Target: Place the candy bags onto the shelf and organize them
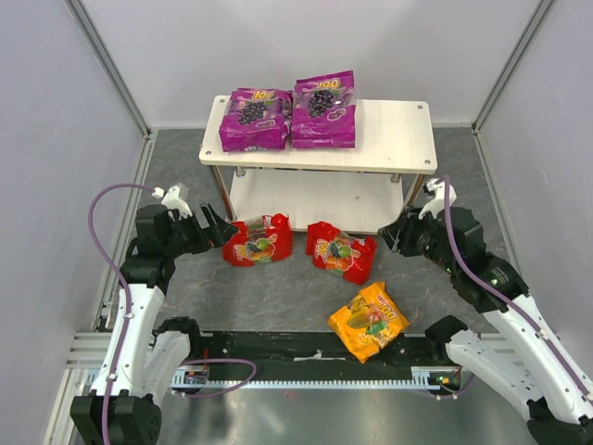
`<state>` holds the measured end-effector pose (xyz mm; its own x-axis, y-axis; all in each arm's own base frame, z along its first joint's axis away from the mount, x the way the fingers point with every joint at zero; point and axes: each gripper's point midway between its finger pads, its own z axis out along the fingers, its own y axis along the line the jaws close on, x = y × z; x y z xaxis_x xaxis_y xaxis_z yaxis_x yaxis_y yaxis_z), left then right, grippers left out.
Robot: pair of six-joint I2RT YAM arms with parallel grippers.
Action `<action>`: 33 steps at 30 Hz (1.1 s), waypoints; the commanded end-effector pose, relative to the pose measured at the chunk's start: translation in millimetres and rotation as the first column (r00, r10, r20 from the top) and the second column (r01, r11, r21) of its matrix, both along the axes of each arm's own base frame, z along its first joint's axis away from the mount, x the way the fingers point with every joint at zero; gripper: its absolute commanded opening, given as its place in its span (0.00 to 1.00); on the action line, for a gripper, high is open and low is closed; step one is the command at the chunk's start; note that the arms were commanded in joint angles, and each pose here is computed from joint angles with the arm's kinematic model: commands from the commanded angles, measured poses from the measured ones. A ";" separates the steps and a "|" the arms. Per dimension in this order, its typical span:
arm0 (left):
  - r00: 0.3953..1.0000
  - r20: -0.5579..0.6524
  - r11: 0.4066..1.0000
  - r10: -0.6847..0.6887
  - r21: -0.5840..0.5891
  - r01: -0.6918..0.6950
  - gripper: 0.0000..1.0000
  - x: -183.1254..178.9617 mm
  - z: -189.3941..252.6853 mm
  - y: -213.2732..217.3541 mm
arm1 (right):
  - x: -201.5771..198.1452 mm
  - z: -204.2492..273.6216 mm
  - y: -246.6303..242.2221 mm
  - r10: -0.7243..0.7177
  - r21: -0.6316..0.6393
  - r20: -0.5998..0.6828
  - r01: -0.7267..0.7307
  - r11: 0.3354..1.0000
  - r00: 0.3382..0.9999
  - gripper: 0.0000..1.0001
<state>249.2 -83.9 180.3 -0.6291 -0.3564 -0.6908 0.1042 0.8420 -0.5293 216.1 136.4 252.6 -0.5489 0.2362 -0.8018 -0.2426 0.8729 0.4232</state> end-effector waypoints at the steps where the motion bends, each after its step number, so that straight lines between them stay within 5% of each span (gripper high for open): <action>1: 0.999 0.034 1.000 -0.021 -0.015 0.022 0.99 3.9 7.0 -4.4 | 3.7 -5.2 20.7 -0.009 0.006 0.012 0.009 1.000 1.000 0.44; 9: 0.999 0.040 1.000 -0.014 -0.012 0.015 0.99 3.0 7.9 -3.5 | -21.5 -54.8 63.4 0.077 -0.214 -0.076 -0.092 0.973 0.994 0.47; 18: 0.999 0.037 1.000 -0.018 -0.012 0.018 0.99 3.3 7.6 -3.9 | -67.3 -102.3 51.5 0.061 -0.207 -0.279 -0.122 0.971 0.958 0.63; 25: 0.999 0.042 1.000 -0.021 -0.014 0.022 0.99 3.2 9.1 -4.6 | -81.5 -130.1 25.7 -0.108 -0.280 -0.391 -0.006 0.960 0.914 0.87; 33: 0.999 0.044 1.000 -0.023 -0.015 0.024 0.99 2.7 9.7 -4.6 | -82.6 -159.5 12.6 -0.202 -0.222 -0.392 0.121 0.968 0.898 0.94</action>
